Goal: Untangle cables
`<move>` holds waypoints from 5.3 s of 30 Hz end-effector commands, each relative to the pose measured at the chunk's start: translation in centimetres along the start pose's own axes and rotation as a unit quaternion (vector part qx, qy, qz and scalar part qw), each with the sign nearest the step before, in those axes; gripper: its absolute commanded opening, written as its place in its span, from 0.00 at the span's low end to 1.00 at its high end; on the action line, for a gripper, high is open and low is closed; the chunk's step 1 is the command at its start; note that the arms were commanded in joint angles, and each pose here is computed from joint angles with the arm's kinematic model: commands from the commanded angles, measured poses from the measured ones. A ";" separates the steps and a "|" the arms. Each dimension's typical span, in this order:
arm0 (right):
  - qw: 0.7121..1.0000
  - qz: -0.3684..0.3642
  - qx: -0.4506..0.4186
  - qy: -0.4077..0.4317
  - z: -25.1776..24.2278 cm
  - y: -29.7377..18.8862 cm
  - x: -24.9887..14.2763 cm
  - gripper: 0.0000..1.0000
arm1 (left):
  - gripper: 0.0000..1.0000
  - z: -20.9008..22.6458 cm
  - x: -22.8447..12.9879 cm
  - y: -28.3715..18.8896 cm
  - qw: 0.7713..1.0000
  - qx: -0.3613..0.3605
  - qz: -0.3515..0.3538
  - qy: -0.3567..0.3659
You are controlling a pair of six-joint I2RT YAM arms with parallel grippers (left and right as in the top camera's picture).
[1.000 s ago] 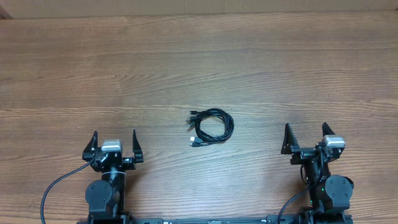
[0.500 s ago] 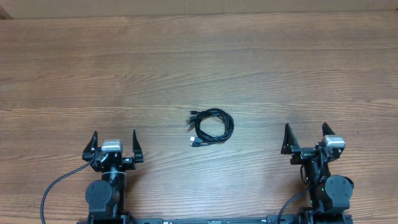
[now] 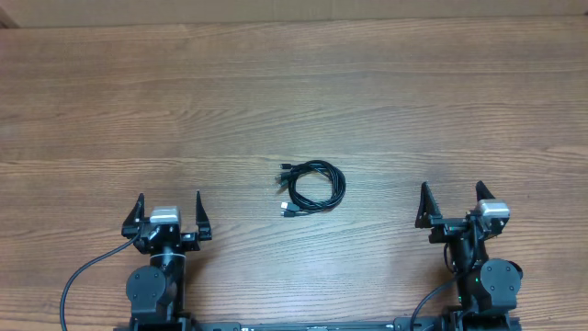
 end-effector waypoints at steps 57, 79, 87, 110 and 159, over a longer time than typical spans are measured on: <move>0.983 -0.091 0.025 0.155 -1.1 -15.5 23.2 1.00 | 1.00 -7.0 20.2 -9.9 0.965 -0.195 0.052 -0.171; 0.957 -0.069 0.243 0.142 4.3 -20.9 26.7 1.00 | 1.00 -10.7 21.4 -11.4 0.922 -0.338 0.096 -0.162; 0.960 -0.033 0.231 0.155 4.2 -19.3 25.1 0.95 | 0.99 -10.8 20.3 -11.6 0.913 -0.341 0.130 -0.183; 0.860 0.410 0.155 0.262 4.2 1.5 12.2 1.00 | 1.00 -9.2 21.0 -10.2 0.947 -0.277 0.083 -0.140; 0.791 0.570 0.126 0.184 16.0 14.1 -3.9 0.95 | 1.00 -9.0 20.8 -10.0 0.946 -0.263 0.091 -0.163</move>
Point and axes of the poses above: each gripper's point midway between its finger pads, its own y axis out along the fingers, its own z axis along the line the jaws close on, x = y × z, the point moved 4 cm from there along -y, back along the fingers, and after that the axes turned 11 degrees about -y, right-handed, at the moved point
